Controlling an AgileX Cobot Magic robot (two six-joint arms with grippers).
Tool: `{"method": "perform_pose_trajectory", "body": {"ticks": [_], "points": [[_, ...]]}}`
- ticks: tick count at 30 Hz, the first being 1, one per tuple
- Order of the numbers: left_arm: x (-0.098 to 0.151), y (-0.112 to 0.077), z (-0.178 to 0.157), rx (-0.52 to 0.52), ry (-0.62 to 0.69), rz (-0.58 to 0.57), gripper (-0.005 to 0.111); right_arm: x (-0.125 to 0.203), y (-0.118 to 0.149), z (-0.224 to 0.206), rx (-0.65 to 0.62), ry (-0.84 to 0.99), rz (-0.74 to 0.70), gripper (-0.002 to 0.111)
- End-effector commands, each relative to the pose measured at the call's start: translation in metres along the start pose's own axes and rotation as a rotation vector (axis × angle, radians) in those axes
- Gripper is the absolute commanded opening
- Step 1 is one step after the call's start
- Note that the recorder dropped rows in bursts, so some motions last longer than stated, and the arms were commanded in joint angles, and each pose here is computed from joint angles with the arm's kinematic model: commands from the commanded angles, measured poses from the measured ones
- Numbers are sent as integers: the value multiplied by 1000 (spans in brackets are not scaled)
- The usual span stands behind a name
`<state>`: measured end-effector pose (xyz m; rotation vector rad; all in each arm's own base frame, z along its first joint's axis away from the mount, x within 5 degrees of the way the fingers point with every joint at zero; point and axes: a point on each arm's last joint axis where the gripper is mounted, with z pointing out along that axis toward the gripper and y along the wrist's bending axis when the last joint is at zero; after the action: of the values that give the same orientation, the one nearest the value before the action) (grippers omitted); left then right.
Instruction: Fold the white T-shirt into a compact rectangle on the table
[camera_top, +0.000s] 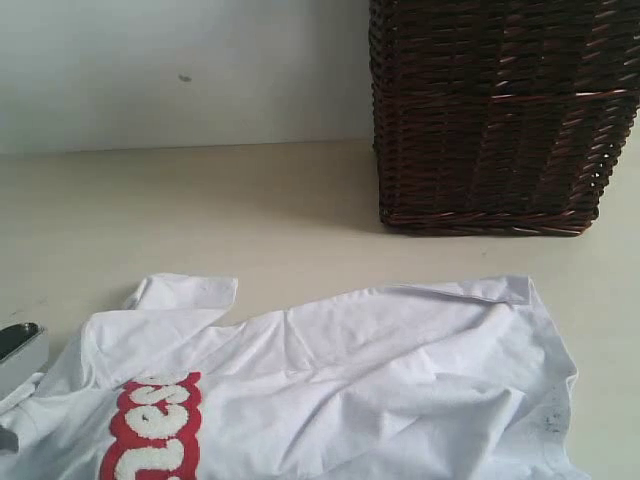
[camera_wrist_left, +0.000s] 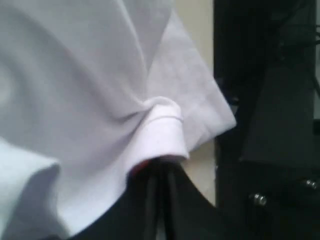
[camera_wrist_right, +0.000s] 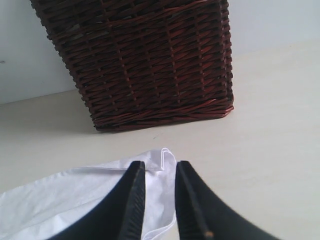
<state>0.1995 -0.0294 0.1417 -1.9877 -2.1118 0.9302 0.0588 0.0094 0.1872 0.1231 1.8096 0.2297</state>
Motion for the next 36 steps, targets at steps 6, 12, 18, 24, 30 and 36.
{"method": "perform_pose_trajectory", "body": {"ticks": [6, 12, 18, 24, 30, 36], "points": [[-11, 5, -19, -84, -39, -91, 46, 2, 0, 1, 0, 6, 2, 23], [-29, -5, -72, -329, -23, -57, 69, 2, 0, 1, 0, 6, 2, 23], [-60, 18, -97, -621, -221, 105, 60, 2, 0, 1, 0, 6, 2, 23], [-85, 93, -56, -815, -255, 111, 47, 2, 0, 1, 0, 6, 2, 23], [-94, 131, -11, -751, -147, 166, 47, 2, 0, 1, 0, 6, 2, 23], [-97, 150, -5, -763, -114, 152, 47, 2, 0, 1, 0, 6, 2, 23]]}}
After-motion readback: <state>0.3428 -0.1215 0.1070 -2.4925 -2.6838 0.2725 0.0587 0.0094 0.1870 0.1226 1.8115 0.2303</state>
